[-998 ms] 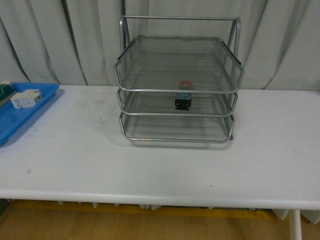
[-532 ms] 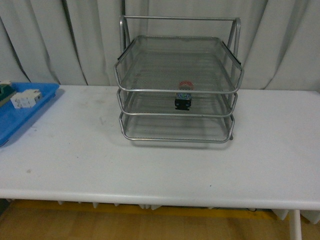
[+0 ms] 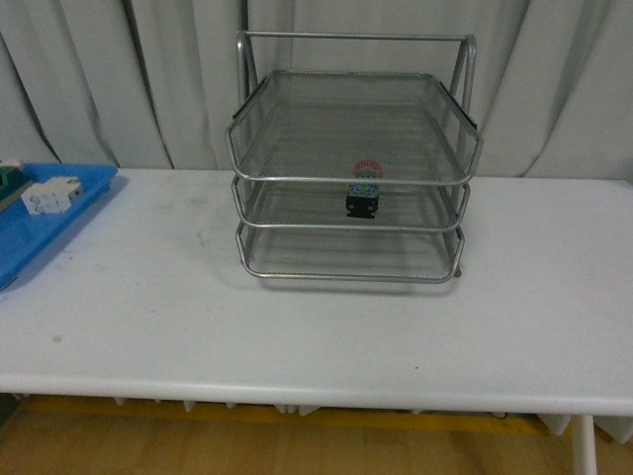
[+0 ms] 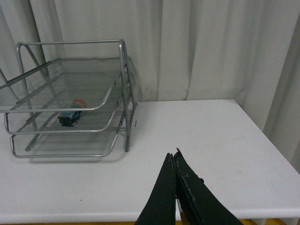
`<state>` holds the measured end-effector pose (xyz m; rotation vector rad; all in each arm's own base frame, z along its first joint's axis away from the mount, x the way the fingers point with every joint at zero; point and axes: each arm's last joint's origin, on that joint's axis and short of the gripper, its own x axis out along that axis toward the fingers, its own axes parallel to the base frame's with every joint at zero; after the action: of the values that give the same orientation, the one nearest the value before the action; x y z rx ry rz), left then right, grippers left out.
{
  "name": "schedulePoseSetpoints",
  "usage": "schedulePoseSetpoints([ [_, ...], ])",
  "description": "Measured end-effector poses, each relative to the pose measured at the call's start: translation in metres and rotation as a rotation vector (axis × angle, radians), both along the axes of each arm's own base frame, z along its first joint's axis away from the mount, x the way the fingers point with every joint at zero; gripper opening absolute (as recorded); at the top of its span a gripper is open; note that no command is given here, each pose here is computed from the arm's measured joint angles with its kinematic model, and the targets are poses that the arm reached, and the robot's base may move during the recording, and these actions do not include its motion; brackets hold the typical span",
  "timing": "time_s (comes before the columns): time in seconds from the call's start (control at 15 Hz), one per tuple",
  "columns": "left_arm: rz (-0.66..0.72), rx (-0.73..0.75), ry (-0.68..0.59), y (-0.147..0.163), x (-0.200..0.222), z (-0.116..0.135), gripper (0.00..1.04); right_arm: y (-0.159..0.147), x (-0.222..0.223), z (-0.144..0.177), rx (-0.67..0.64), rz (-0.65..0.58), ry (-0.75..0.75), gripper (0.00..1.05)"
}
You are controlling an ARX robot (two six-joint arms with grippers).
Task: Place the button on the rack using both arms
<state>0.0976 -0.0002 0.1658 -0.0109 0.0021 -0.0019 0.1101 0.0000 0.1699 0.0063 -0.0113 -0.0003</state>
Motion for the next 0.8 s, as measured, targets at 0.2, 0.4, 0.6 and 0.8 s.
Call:
schedulePoseSetpoints([
  [0.2,0.0,0.0,0.0,0.0,0.0,0.0,0.98,0.0,-0.007,-0.006,0.0,0.0,0.047,0.02],
  [0.4,0.0,0.0,-0.001,0.0,0.0,0.0,0.98,0.0,-0.013,-0.004,0.0,0.0,0.012,0.02],
  [0.6,0.0,0.0,0.0,0.0,0.0,0.0,0.98,0.0,-0.013,-0.003,0.0,0.0,0.007,0.02],
  [0.8,0.0,0.0,0.0,0.0,0.0,0.0,0.98,0.0,-0.013,-0.003,-0.001,0.0,0.007,0.27],
])
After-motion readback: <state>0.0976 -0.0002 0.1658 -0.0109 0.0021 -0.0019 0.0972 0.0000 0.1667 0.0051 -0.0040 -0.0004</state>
